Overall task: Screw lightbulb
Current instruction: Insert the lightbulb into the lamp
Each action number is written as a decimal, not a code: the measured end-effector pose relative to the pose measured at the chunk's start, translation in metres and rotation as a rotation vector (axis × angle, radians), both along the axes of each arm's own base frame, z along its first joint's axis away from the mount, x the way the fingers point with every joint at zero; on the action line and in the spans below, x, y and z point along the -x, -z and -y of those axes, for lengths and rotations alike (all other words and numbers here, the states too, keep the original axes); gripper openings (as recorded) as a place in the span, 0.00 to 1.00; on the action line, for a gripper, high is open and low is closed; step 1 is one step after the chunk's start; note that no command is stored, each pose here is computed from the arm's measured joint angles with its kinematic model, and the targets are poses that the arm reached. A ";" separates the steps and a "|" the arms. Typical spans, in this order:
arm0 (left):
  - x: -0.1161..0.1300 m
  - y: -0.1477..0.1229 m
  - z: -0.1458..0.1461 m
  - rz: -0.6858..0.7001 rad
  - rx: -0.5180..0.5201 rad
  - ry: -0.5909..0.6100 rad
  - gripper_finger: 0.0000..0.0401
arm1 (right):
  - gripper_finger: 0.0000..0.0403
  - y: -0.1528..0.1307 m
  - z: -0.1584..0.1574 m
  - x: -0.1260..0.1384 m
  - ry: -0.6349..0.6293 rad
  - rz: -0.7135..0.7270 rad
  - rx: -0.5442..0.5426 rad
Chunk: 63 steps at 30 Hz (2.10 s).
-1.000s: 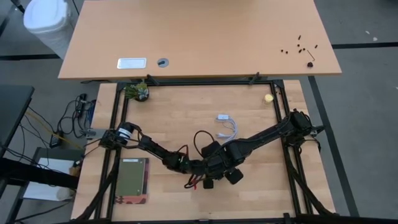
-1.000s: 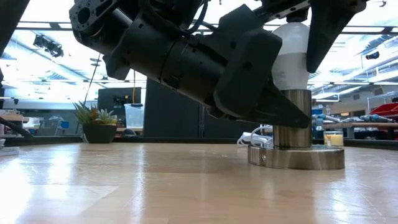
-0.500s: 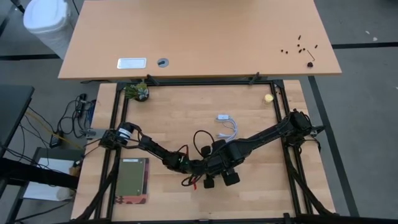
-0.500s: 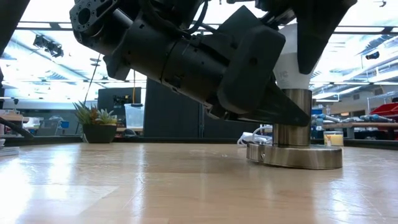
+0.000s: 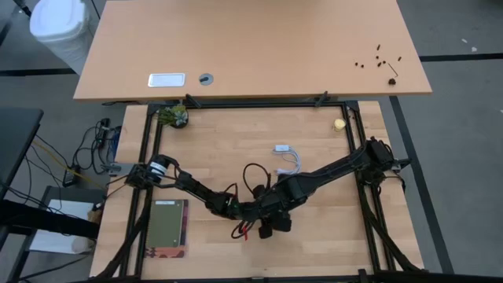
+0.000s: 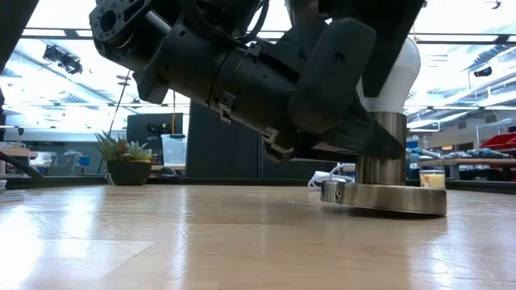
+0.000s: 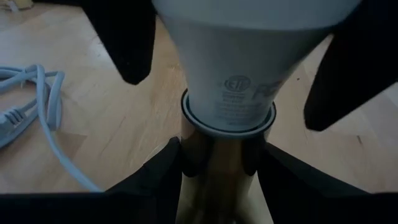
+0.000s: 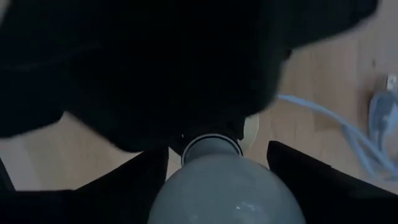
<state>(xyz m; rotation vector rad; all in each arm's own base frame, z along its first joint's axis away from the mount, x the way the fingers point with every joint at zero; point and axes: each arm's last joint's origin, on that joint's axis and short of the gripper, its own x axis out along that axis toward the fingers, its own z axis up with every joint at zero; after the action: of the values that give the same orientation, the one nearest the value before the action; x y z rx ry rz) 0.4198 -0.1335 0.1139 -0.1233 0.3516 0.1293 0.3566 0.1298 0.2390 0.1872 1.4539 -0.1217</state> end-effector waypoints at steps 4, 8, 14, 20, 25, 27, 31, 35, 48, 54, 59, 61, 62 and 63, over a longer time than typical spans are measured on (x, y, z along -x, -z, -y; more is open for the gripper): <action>0.000 0.000 0.000 0.013 0.015 -0.023 0.47 | 0.66 0.000 0.004 -0.001 0.144 -0.008 -0.014; 0.000 0.000 -0.002 0.010 -0.019 -0.015 0.47 | 0.68 0.000 0.007 -0.002 0.245 -0.008 -0.025; -0.001 0.000 -0.004 0.003 -0.055 -0.022 0.47 | 0.79 0.000 0.011 -0.005 0.201 0.007 -0.031; 0.000 0.002 -0.004 -0.025 -0.055 -0.026 0.47 | 0.89 -0.010 0.024 -0.013 0.172 0.025 -0.086; 0.002 0.003 -0.003 -0.032 -0.050 -0.026 0.47 | 0.92 -0.017 0.026 -0.014 0.170 0.023 -0.097; 0.002 0.003 -0.003 -0.034 -0.050 -0.025 0.47 | 0.92 -0.023 0.025 -0.014 0.152 0.022 -0.091; 0.002 0.003 -0.003 -0.035 -0.050 -0.024 0.47 | 0.91 -0.041 0.016 -0.012 0.097 0.077 -0.021; 0.002 0.004 -0.002 -0.038 -0.052 -0.023 0.47 | 0.90 -0.062 0.006 -0.003 0.041 0.148 0.085; 0.003 0.004 -0.002 -0.040 -0.054 -0.013 0.47 | 0.89 -0.097 -0.027 0.059 -0.028 0.241 0.264; 0.003 0.004 -0.002 -0.039 -0.053 -0.013 0.47 | 0.88 -0.090 -0.040 0.089 -0.014 0.294 0.349; 0.002 0.003 -0.001 -0.025 -0.048 -0.012 0.47 | 0.87 -0.066 -0.052 0.115 0.016 0.393 0.412; 0.002 0.003 -0.002 -0.024 -0.048 -0.013 0.47 | 0.86 -0.053 -0.056 0.126 0.041 0.449 0.416; 0.002 0.003 -0.002 -0.024 -0.047 -0.014 0.47 | 0.86 -0.045 -0.057 0.131 0.059 0.482 0.412; 0.002 0.003 -0.003 -0.023 -0.047 -0.016 0.47 | 0.85 -0.037 -0.058 0.136 0.076 0.513 0.408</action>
<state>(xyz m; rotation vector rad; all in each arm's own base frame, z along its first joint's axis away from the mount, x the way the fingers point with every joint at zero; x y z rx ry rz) 0.4183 -0.1303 0.1106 -0.0784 0.3706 0.1545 0.2204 0.1881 0.2764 -0.0607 0.8872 -0.3985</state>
